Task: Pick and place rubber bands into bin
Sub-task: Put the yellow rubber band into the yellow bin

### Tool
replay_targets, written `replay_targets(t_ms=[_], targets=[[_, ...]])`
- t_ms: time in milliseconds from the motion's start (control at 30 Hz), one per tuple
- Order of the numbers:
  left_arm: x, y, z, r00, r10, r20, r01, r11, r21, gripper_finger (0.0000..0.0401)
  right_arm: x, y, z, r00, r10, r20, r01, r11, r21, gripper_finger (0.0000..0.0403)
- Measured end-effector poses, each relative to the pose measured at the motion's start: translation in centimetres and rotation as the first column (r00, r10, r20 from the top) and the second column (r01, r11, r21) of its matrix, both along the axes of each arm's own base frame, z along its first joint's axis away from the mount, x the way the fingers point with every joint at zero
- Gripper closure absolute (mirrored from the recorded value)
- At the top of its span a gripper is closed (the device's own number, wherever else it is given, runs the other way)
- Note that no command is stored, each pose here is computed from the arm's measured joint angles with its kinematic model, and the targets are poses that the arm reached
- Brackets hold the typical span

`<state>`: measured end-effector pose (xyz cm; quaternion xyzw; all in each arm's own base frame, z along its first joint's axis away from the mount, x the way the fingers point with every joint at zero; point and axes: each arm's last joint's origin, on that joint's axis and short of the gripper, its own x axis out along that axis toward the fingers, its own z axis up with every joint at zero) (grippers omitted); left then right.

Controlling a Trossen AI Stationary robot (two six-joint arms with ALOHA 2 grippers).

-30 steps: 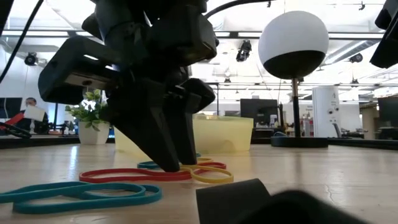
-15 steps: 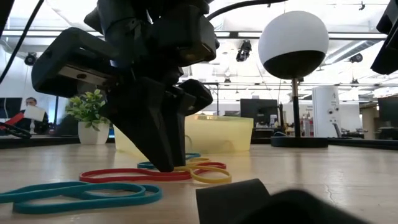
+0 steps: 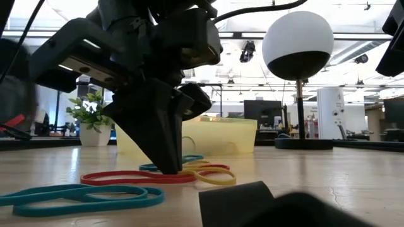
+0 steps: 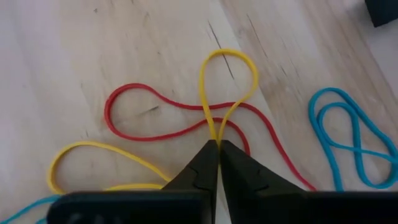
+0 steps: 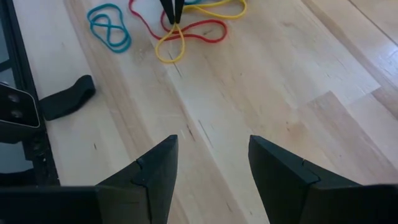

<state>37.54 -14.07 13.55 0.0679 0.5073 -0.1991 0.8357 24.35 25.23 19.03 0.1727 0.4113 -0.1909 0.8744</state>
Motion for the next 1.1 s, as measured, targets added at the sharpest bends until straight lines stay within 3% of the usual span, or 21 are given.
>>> replay_targets(t_ms=[267, 700, 1100], targets=[[0.8, 0.2, 2.1, 0.996, 0.031, 0.079, -0.031, 1.0, 0.005, 0.0401, 0.0, 0.0, 0.0, 1.0, -0.014, 0.004, 0.014, 1.0, 0.014, 0.0221], [0.3, 1.1, 9.6, 0.944, 0.11, 0.31, -0.113, 0.994, -0.009, 0.0401, -0.2, -0.1, -0.3, 1.0, -0.013, -0.006, 0.013, 1.0, 0.005, 0.0221], [-2.1, 7.2, 15.1, 0.871, 0.265, 0.413, -0.327, 0.941, 0.086, 0.0401, -0.3, -0.4, -0.7, 1.0, -0.014, -0.014, 0.014, 1.0, -0.013, 0.0221]])
